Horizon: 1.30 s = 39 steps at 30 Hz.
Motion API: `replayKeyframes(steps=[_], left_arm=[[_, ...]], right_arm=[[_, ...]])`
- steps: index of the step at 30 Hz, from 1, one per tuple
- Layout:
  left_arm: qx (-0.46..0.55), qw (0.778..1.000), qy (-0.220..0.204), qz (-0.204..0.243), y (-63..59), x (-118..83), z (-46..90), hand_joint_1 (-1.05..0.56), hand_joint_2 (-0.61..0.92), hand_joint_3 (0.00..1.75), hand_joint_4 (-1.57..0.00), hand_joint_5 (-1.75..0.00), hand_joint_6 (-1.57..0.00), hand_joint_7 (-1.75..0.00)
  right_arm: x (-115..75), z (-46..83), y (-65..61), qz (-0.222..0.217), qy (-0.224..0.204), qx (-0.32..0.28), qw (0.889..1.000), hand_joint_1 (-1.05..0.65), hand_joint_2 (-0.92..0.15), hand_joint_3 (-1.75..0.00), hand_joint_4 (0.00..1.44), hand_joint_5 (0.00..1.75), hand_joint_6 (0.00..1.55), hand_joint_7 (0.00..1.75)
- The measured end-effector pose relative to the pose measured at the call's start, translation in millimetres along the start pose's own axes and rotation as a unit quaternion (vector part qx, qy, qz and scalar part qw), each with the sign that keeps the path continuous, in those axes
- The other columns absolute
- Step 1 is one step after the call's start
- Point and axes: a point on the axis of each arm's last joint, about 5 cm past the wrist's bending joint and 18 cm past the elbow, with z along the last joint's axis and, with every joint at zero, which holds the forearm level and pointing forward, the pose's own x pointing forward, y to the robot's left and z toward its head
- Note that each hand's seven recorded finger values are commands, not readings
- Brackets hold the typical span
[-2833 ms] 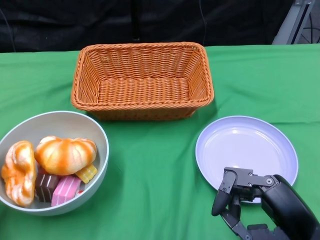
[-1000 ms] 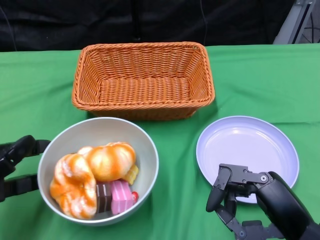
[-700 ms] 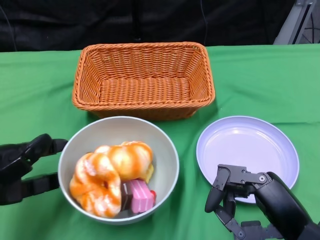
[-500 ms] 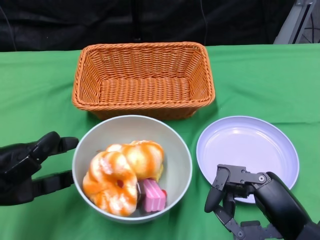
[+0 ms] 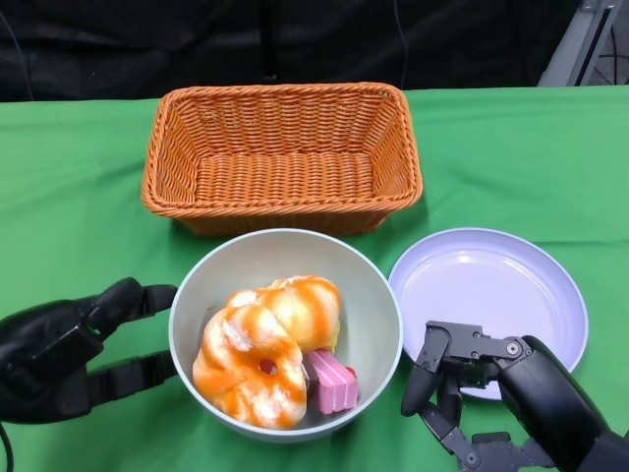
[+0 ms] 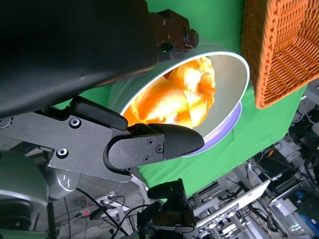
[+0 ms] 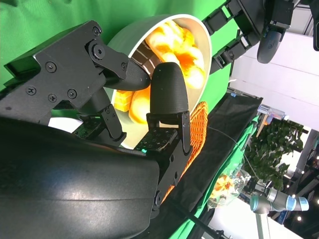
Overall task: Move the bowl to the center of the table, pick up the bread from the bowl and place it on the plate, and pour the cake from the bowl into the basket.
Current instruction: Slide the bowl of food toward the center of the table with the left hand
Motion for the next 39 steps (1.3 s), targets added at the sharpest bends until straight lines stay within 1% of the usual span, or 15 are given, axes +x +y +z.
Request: replayKeyframes(steps=[5, 8, 10, 14, 17, 20, 23, 26, 29, 31, 32, 33, 34, 35, 39], left_arm=[[0.005, 1.0, 0.003, 0.001, -0.5, 2, -1.4, -0.57, 0.92, 0.4, 0.0, 0.0, 0.0, 0.0], [0.052, 0.998, -0.012, 0.028, -1.9, -1, 2.1, -0.56, 0.92, 0.36, 0.0, 0.0, 0.0, 0.0], [0.13, 0.989, -0.024, 0.066, -3.0, -2, 4.8, -0.57, 0.92, 0.36, -0.25, -0.12, -0.17, -0.07], [0.312, 0.937, -0.036, 0.154, -3.8, -4, 6.9, -0.55, 0.92, 0.31, -0.57, -0.19, -0.42, -0.09], [0.427, 0.883, -0.044, 0.188, -0.7, -10, 9.9, -0.5, 0.92, 0.32, -0.7, -0.19, -0.55, -0.08], [0.476, 0.854, -0.049, 0.204, 6.8, -16, 10.6, -0.46, 0.92, 0.31, -0.74, -0.18, -0.61, -0.08], [0.481, 0.849, -0.057, 0.21, 16.1, -19, 8.7, -0.38, 0.92, 0.3, -0.83, -0.19, -0.7, -0.09], [0.46, 0.86, -0.079, 0.206, 30.1, -25, 12.4, -0.27, 0.92, 0.29, -0.89, -0.2, -0.79, -0.11], [0.436, 0.866, -0.118, 0.213, 41.6, -29, 14.4, -0.06, 0.92, 0.24, -1.05, -0.26, -0.99, -0.16], [0.405, 0.867, -0.196, 0.217, 48.1, -24, 12.4, -0.01, 0.92, 0.37, -0.9, -0.83, -1.08, -0.3], [0.391, 0.865, -0.225, 0.219, 49.4, -20, 9.6, -0.01, 0.92, 0.39, -0.84, -0.98, -1.09, -0.34], [0.381, 0.864, -0.246, 0.22, 50.1, -16, 6.3, -0.04, 0.92, 0.38, -0.77, -1.16, -1.04, -0.5], [0.374, 0.862, -0.263, 0.22, 50.3, -12, 3.3, -0.05, 0.92, 0.37, -0.74, -1.23, -0.98, -0.64], [0.371, 0.859, -0.276, 0.22, 50.3, -9, 0.6, -0.06, 0.92, 0.37, -0.73, -1.28, -0.95, -0.73], [0.369, 0.85, -0.306, 0.219, 49.9, -3, -6.7, -0.09, 0.92, 0.37, -0.73, -1.34, -0.86, -0.91]], right_arm=[[0.0, 0.0, 0.0, 0.0, 0.0, 0.0, 1.0, -0.13, -0.53, -1.07, 0.83, 1.75, 0.72, 1.39], [0.0, 0.0, 0.1, 0.0, 0.001, -0.004, 1.0, -0.13, -0.52, -1.07, 0.84, 1.75, 0.72, 1.39], [0.1, 0.0, 0.1, 0.0, 0.001, -0.004, 1.0, -0.13, -0.53, -1.07, 0.84, 1.75, 0.72, 1.39], [0.1, 0.0, 0.2, 0.0, 0.001, -0.005, 1.0, -0.14, -0.52, -1.07, 0.85, 1.75, 0.72, 1.39], [0.1, 0.1, 0.2, -0.001, 0.001, -0.006, 1.0, -0.14, -0.52, -1.08, 0.85, 1.75, 0.72, 1.39], [-0.1, 0.4, 0.0, -0.001, -0.004, -0.007, 1.0, -0.14, -0.52, -1.08, 0.85, 1.75, 0.71, 1.39], [-0.2, 0.5, -0.2, -0.002, -0.005, -0.007, 1.0, -0.14, -0.52, -1.08, 0.85, 1.75, 0.71, 1.39], [-0.9, 0.3, -0.4, -0.002, -0.004, -0.007, 1.0, -0.14, -0.52, -1.08, 0.85, 1.75, 0.71, 1.39], [-1.8, 0.0, -1.0, -0.003, -0.004, -0.006, 1.0, -0.14, -0.52, -1.08, 0.85, 1.75, 0.71, 1.39], [-2.8, -0.1, -2.0, -0.003, -0.006, -0.003, 1.0, -0.13, -0.53, -1.07, 0.83, 1.75, 0.7, 1.37], [-3.3, -0.2, -2.7, -0.003, -0.006, -0.002, 1.0, -0.13, -0.53, -1.07, 0.83, 1.75, 0.7, 1.36], [-3.9, -0.4, -3.5, -0.005, -0.007, -0.001, 1.0, -0.11, -0.52, -1.05, 0.78, 1.73, 0.72, 1.25], [-5.1, -0.8, -4.7, -0.009, -0.007, 0.001, 1.0, -0.1, -0.52, -1.04, 0.76, 1.71, 0.74, 1.19], [-6.7, -1.2, -6.1, -0.013, -0.009, 0.006, 1.0, -0.1, -0.52, -0.99, 0.73, 1.55, 0.73, 1.09], [-14.6, -0.1, -11.2, -0.012, -0.019, 0.016, 1.0, -0.22, -0.83, -0.27, 0.68, 1.08, 0.73, 0.63]])
